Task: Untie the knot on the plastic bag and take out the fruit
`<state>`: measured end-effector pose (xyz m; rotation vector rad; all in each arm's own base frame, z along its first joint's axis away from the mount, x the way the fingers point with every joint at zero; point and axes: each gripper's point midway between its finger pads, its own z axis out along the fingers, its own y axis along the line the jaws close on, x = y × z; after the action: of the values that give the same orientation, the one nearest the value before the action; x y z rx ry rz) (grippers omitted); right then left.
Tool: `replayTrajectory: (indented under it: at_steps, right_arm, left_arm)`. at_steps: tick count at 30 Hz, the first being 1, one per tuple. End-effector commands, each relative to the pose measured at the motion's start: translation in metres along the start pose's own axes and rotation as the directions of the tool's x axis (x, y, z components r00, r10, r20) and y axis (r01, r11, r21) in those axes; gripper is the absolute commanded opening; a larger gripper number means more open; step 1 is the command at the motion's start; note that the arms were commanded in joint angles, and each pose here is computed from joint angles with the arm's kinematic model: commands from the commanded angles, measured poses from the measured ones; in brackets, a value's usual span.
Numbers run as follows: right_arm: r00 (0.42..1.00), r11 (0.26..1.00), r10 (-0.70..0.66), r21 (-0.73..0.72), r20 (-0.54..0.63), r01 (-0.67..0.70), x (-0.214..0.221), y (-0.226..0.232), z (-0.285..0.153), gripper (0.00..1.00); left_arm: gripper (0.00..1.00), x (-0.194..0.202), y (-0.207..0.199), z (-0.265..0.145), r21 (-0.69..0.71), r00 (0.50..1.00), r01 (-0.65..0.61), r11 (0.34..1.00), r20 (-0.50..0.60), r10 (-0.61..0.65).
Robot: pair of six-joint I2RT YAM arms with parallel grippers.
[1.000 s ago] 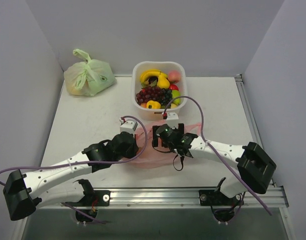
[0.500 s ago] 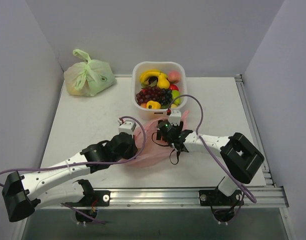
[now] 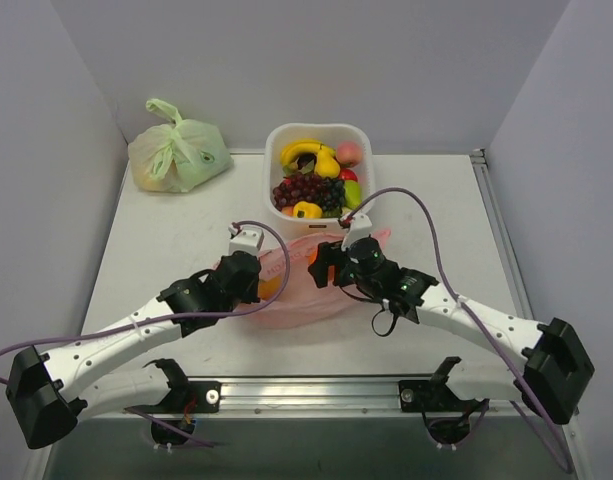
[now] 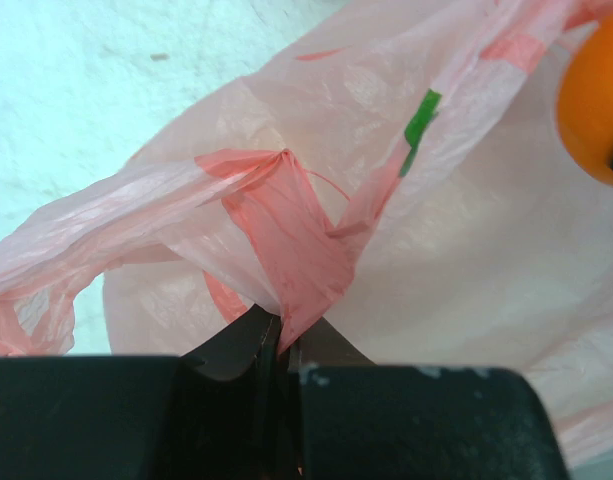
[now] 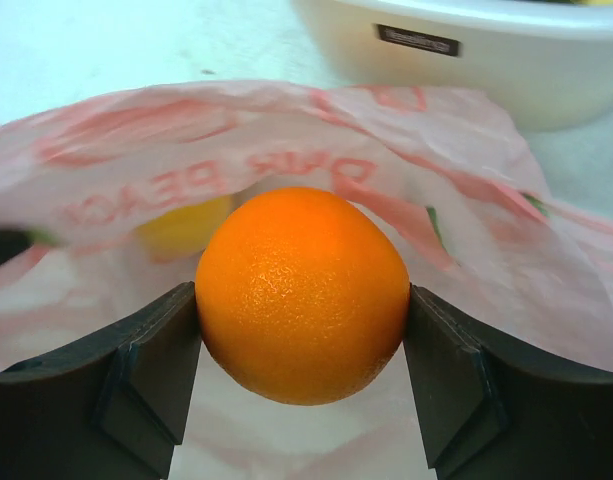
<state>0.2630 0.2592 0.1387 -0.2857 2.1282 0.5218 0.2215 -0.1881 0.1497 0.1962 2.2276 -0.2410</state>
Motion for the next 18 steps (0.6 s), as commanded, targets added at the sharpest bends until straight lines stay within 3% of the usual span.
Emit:
replayTrajectory:
  at_steps: [1, 5, 11, 18]
  right_arm:
    - [0.996, 0.976, -0.088, -0.197, 0.006, 0.088, -0.001, 0.028, -0.028, 0.12]
    - [0.994, 0.943, -0.101, -0.315, 0.051, 0.112, -0.014, 0.044, -0.053, 0.12]
    - [0.974, 0.924, -0.083, -0.351, 0.209, 0.154, -0.066, 0.05, -0.092, 0.12]
    - [0.932, 0.972, -0.097, -0.167, 0.349, 0.164, -0.138, 0.012, -0.099, 0.1]
  left_arm:
    - [0.0, -0.038, 0.008, -0.005, -0.039, 0.992, -0.097, 0.995, 0.076, 0.1]
    - [0.0, -0.055, 0.021, -0.005, -0.089, 0.979, -0.154, 0.984, 0.119, 0.164]
    - [0.0, -0.057, 0.037, -0.006, -0.116, 0.945, -0.222, 0.968, 0.219, 0.243]
    - [0.0, -0.062, 0.038, -0.028, -0.046, 0.918, -0.209, 0.977, 0.335, 0.212]
